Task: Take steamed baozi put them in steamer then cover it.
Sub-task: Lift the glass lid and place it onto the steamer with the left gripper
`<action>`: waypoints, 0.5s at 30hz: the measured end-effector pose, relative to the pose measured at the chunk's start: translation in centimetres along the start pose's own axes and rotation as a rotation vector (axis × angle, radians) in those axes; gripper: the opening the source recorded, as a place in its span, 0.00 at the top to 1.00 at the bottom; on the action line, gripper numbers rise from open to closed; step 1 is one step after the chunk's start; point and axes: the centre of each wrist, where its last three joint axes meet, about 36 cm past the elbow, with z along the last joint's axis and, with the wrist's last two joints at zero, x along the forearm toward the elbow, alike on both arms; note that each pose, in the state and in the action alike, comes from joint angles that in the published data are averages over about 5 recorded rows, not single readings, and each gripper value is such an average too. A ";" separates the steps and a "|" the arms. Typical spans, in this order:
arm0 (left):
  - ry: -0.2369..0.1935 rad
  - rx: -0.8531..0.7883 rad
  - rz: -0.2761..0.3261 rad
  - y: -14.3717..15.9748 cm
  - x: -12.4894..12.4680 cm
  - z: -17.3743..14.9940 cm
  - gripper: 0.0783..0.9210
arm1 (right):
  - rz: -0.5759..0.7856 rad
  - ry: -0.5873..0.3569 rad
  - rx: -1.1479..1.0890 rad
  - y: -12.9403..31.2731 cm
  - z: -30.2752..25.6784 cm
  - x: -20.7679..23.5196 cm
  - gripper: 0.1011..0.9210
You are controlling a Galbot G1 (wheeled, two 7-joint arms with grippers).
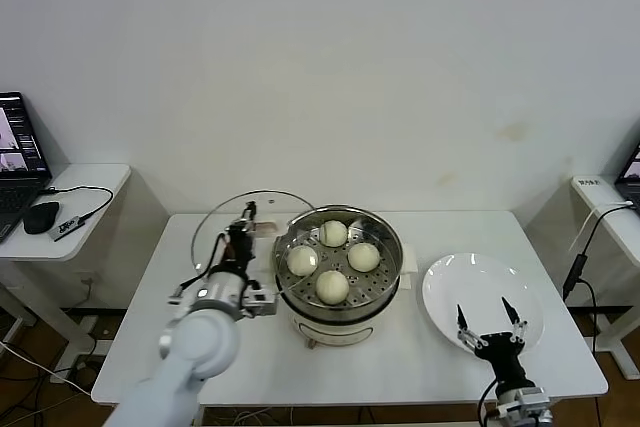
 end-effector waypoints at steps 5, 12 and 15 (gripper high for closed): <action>-0.005 0.013 0.014 0.0 -0.8 -3.1 0.92 | -0.005 0.007 0.008 0.5 0.2 -0.1 0.12; -0.020 0.030 0.029 -0.5 -1.3 -6.8 0.92 | -0.009 0.013 0.022 0.8 0.3 -0.1 0.12; -0.027 0.034 0.032 -0.7 -1.5 -8.2 0.92 | -0.010 0.015 0.026 0.8 0.4 0.0 0.12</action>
